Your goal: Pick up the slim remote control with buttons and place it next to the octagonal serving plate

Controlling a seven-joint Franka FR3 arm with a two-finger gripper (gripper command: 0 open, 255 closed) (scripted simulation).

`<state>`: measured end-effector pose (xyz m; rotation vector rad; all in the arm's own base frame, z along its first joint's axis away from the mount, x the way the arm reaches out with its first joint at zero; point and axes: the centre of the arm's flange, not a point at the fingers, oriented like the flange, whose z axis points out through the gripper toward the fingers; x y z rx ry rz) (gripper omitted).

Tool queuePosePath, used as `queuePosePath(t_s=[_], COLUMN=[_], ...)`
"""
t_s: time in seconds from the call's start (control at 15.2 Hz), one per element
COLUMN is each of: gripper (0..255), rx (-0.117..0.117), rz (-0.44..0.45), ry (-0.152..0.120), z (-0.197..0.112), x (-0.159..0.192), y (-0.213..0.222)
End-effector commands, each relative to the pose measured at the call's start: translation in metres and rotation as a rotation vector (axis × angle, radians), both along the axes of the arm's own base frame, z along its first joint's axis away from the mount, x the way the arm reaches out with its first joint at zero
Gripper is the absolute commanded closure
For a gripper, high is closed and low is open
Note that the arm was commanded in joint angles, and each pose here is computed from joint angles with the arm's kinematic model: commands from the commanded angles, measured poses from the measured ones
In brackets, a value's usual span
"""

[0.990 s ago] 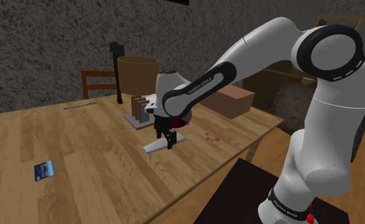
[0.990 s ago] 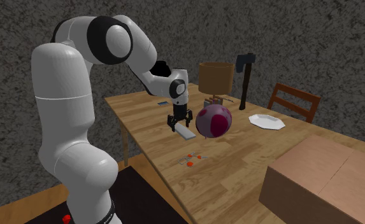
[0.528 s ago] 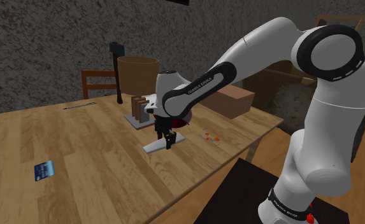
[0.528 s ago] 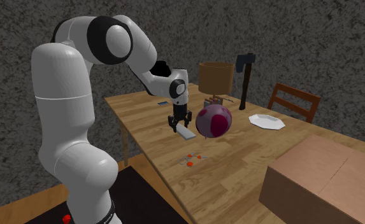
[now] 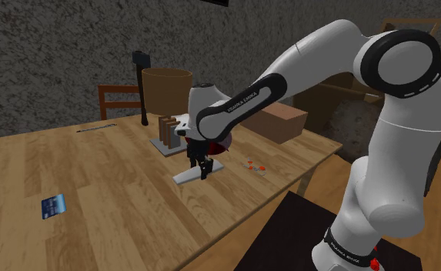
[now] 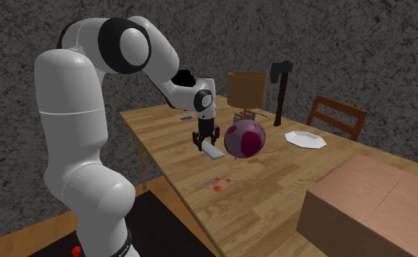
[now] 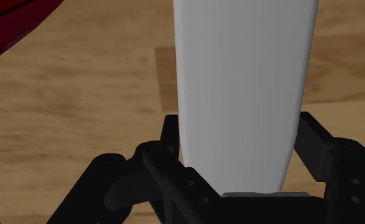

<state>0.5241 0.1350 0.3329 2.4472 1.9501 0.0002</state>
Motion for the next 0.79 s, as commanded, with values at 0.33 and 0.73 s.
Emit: queuePosePath(t_s=[0.33,0.73], gripper=[255,255], rx=[0.000,0.000], rz=[0.000,0.000], ry=[0.000,0.000], z=[0.037,0.068], x=[0.000,0.000], y=[0.000,0.000])
